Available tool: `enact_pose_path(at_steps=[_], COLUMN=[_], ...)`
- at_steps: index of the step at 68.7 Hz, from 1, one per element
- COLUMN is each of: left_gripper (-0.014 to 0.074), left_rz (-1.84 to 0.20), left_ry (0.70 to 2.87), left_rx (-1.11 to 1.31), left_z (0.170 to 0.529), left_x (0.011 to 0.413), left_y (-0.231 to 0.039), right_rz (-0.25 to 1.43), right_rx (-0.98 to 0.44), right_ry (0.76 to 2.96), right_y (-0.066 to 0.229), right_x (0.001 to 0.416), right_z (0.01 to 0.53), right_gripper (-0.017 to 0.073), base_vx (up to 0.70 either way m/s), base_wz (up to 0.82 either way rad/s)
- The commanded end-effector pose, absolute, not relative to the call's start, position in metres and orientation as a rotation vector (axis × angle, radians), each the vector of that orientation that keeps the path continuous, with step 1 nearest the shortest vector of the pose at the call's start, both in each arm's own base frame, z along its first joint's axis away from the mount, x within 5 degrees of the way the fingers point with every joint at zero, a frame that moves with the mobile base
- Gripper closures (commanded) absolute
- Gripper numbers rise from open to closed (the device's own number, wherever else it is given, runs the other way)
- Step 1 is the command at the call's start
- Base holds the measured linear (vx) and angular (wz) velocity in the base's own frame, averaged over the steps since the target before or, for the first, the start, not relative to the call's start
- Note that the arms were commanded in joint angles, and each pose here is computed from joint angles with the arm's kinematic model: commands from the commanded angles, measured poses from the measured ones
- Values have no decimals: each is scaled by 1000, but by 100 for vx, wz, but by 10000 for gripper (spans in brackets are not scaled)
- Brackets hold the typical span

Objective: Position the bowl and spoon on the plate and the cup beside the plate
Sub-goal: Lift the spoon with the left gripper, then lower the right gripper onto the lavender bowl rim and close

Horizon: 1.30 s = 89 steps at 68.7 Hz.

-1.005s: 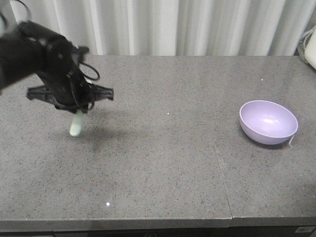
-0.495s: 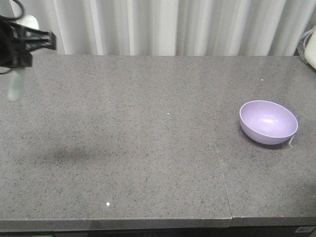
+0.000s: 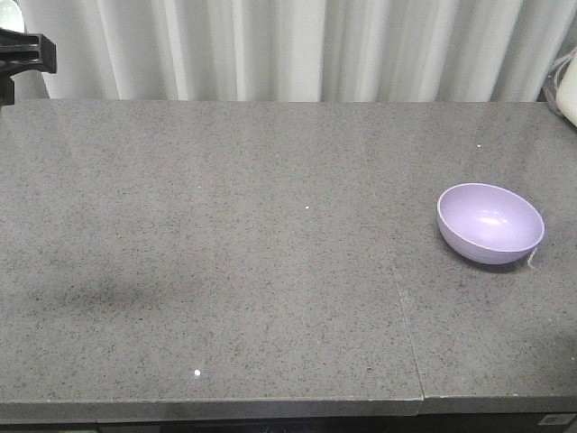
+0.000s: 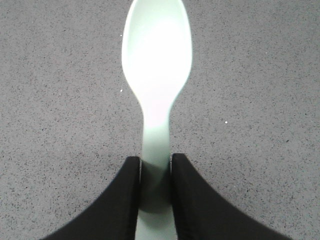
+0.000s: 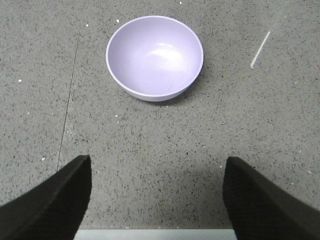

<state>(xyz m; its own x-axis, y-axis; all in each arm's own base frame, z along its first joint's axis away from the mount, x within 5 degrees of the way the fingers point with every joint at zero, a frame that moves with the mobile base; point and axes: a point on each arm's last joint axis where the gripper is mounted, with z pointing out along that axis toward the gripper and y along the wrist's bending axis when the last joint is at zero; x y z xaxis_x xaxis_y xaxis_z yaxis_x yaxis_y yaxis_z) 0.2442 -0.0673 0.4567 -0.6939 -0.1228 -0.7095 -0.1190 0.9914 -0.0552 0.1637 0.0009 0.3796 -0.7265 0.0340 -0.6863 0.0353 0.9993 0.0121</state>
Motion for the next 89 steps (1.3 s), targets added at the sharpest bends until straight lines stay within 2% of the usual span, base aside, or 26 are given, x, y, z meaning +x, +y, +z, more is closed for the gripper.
enact_pose_path(at_steps=[1, 10, 31, 44, 53, 64, 89], left_gripper=[600, 600, 600, 600, 600, 600, 600], left_rz=[-28, -28, -28, -28, -28, -28, -28], left_ry=[2251, 2252, 2252, 2252, 2252, 2252, 2252], left_rx=[-158, -158, -158, -158, -158, -158, -158], left_z=[473, 473, 473, 473, 473, 473, 473], left_x=[237, 237, 237, 237, 237, 237, 237], left_y=[-64, -64, -64, -64, -64, -64, -64], right_rz=[-26, -83, -127, -163, -126, -49, -26], right_rx=[90, 132, 128, 158, 150, 121, 122], right_ry=[2285, 2321, 2413, 2467, 2488, 2518, 2570], right_y=[-3, -7, -11, -37, -48, -49, -52], right_x=[174, 195, 264, 303, 326, 346, 377], right_z=[391, 380, 358, 345, 329, 303, 252], right_gripper=[18, 18, 18, 18, 18, 18, 25], base_vx=[0, 0, 0, 0, 0, 0, 0], base_wz=[0, 0, 0, 0, 0, 0, 0])
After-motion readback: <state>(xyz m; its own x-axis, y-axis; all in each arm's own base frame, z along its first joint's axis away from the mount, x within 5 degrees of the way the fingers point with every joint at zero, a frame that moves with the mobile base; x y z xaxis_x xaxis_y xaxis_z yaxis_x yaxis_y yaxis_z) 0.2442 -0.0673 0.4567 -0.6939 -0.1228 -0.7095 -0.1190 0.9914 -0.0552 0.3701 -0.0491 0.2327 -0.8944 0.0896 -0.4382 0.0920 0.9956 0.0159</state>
